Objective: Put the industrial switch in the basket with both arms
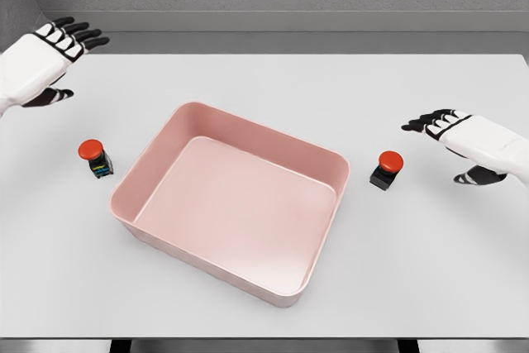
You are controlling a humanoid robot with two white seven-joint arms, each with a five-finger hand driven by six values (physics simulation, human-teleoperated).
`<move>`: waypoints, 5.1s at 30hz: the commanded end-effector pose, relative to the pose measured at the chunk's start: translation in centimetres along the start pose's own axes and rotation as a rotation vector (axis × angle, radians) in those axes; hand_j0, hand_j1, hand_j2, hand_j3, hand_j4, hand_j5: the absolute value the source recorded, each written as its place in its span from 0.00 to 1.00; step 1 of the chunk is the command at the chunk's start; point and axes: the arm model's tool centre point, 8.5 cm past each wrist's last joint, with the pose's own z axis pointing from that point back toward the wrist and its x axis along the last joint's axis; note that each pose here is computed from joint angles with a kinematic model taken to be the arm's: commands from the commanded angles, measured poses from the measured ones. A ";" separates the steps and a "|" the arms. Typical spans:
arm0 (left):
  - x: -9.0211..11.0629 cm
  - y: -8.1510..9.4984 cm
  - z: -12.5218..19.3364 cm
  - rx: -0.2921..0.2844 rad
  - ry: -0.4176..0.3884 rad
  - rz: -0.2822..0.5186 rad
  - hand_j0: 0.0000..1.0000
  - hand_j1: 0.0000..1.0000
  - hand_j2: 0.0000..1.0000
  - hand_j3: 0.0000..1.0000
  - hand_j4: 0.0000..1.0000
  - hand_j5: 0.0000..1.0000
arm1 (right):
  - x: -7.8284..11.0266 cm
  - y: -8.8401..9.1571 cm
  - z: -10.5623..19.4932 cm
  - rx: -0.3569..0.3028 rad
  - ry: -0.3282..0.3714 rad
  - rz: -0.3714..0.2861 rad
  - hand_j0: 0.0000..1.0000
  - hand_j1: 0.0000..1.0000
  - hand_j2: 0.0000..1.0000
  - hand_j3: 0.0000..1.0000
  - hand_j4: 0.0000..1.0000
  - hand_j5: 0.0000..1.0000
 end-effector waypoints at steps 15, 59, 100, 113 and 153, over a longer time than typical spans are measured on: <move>-1.1 -0.1 2.9 -0.364 -0.030 -0.125 1.00 1.00 1.00 1.00 1.00 1.00 | 1.9 -2.1 -4.9 0.096 0.008 -0.019 1.00 1.00 1.00 1.00 1.00 1.00; 6.3 -4.6 1.8 -0.575 -0.239 -0.279 0.81 0.81 0.81 0.81 0.81 0.81 | 5.0 -0.5 -7.8 0.275 -0.080 -0.007 0.57 0.57 0.57 0.57 0.57 0.57; 8.3 6.1 -0.5 -0.239 -0.284 -0.109 0.25 0.25 0.25 0.25 0.25 0.25 | 4.4 -4.8 -7.7 0.198 -0.067 0.048 0.45 0.45 0.45 0.45 0.45 0.45; 13.6 5.1 -3.3 -0.117 -0.394 0.035 0.26 0.26 0.26 0.26 0.26 0.26 | 5.1 -9.3 -7.7 0.108 -0.128 0.143 0.45 0.45 0.45 0.45 0.45 0.45; 4.3 6.1 4.5 -0.336 -0.193 0.122 1.00 1.00 1.00 1.00 1.00 1.00 | 18.1 -8.9 -12.2 0.045 -0.757 0.381 0.48 0.48 0.48 0.48 0.48 0.48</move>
